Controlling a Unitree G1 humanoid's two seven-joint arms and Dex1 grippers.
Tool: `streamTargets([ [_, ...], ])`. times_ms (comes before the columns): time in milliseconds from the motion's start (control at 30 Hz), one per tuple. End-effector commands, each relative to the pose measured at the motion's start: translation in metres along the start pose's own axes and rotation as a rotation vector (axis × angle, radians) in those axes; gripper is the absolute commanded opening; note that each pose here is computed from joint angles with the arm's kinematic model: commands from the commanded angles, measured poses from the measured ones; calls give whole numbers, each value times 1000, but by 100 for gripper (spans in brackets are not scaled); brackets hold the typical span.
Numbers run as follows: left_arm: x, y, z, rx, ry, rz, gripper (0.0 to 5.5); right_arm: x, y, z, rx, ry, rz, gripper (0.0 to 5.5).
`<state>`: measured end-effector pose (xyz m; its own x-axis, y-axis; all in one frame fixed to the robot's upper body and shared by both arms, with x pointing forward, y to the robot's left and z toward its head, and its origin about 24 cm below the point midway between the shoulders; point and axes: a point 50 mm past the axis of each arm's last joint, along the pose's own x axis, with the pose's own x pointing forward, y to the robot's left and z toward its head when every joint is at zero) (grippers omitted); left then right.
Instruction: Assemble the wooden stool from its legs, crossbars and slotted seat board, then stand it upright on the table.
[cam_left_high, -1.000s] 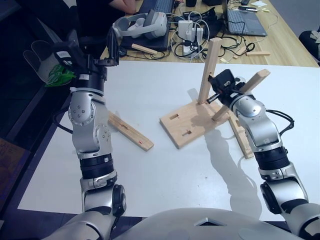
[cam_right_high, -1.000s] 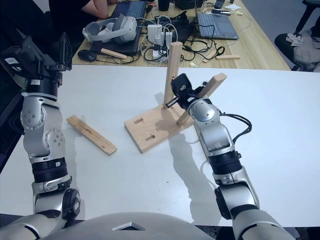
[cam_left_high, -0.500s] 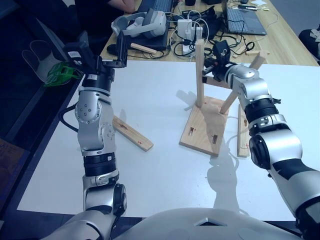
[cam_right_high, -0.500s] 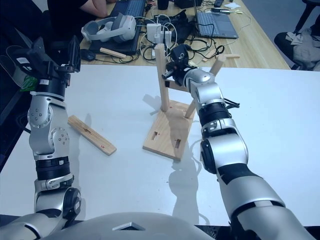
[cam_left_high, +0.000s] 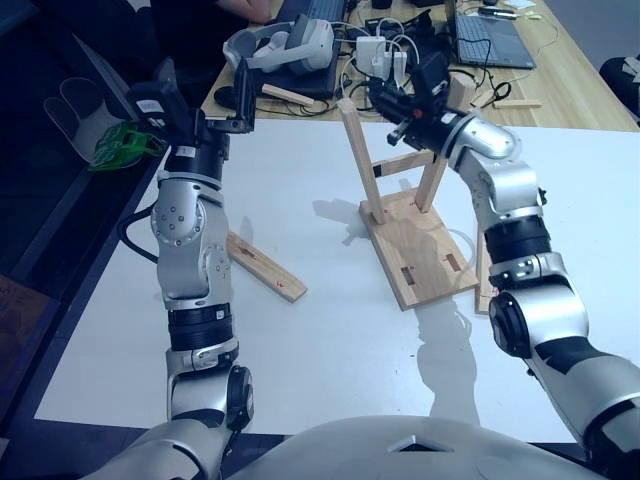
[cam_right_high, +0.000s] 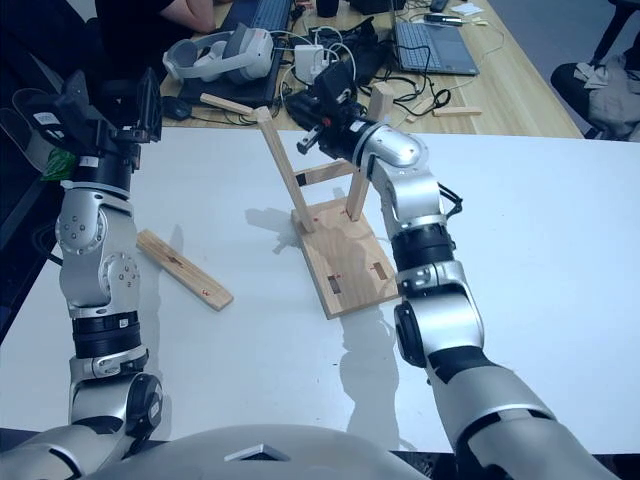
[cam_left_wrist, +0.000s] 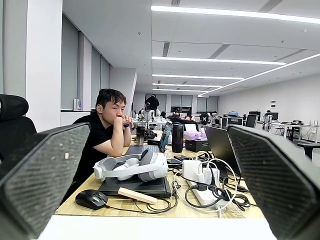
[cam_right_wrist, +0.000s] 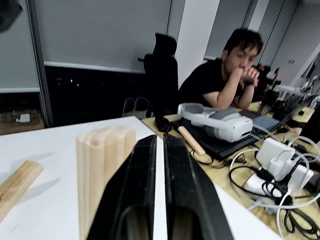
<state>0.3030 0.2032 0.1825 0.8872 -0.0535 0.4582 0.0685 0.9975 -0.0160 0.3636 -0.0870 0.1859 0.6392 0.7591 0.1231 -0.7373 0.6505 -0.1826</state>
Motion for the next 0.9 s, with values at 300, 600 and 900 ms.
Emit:
streamTargets([
  [300, -50, -12, -9, 37, 69, 79, 510, -264, 9, -80, -61, 508, -467, 165],
  [600, -68, -37, -16, -18, 114, 51, 510, -327, 24, -126, 60, 754, -432, 304],
  [900, -59, -32, -14, -57, 111, 40, 510, -321, 35, -149, 357, 817, -386, 459],
])
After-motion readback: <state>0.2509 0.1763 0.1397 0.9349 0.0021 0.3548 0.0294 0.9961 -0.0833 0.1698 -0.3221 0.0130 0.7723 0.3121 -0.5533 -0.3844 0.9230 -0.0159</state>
